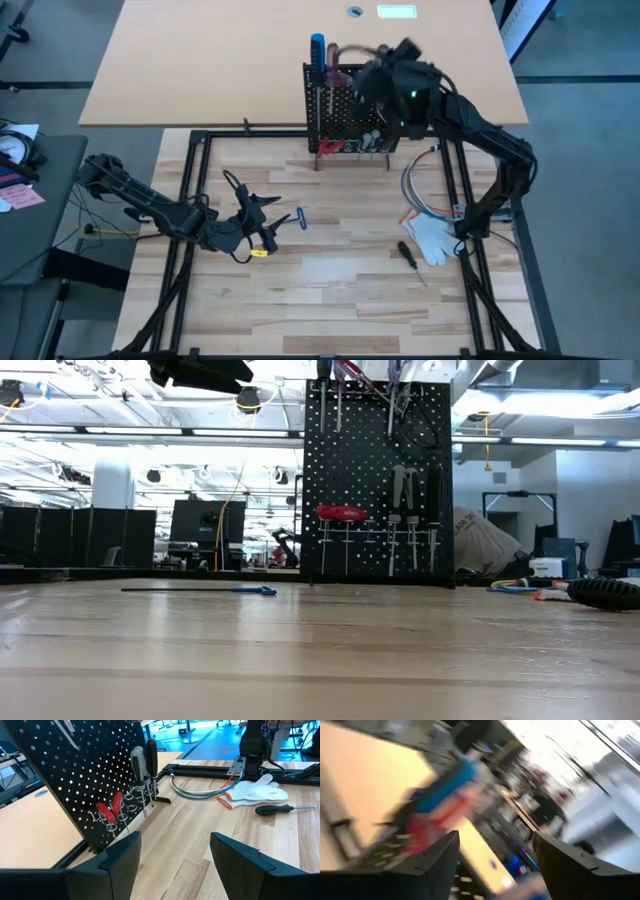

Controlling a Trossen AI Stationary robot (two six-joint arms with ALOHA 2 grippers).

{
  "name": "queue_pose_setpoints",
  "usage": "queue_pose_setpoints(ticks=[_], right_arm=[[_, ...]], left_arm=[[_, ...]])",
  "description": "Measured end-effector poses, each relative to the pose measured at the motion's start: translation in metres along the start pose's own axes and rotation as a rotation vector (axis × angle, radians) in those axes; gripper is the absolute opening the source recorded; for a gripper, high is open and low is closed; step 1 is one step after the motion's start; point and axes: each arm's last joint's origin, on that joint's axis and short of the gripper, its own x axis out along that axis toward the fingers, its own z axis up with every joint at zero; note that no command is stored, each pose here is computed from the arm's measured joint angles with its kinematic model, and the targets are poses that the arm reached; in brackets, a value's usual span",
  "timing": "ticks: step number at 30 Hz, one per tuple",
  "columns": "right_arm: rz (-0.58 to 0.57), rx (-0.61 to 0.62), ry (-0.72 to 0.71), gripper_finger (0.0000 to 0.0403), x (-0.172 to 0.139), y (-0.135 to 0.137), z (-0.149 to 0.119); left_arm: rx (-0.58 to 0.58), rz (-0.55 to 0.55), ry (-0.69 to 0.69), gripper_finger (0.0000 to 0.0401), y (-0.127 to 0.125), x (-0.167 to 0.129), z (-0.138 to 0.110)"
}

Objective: Hang tools onto peg board
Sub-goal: Adjust the transparent screwdrivers on the pegboard

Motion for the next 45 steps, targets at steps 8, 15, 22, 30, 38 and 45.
queue_pose_setpoints(ticks=[8, 15, 22, 30, 38, 45], right_arm=[[0.279, -0.229, -0.023, 0.026, -0.007, 0.036, -0.005], [0.226, -0.191, 0.055, 0.026, 0.034, 0.058, -0.014], [0.12, -0.156, 0.098, 0.0217, 0.054, 0.059, -0.018], [0.092, -0.093, 0.097, 0.0097, 0.06, 0.053, -0.019], [0.076, -0.046, 0.053, 0.0095, 0.051, 0.046, -0.011], [0.044, 0.05, -0.001, 0.0104, 0.041, 0.025, 0.003]], left_arm=[[0.0, 0.0, 0.0, 0.0234, 0.0, 0.0, 0.0], [-0.005, 0.0, -0.001, 0.0234, 0.0, 0.0, 0.0], [-0.002, 0.001, 0.0, 0.0234, 0.0, 0.0, 0.0], [0.0, 0.0, 0.0, 0.0234, 0.0, 0.0, 0.0], [-0.001, 0.0, 0.0, 0.0234, 0.0, 0.0, 0.0], [-0.003, 0.0, 0.0, 0.0234, 0.0, 0.0, 0.0]])
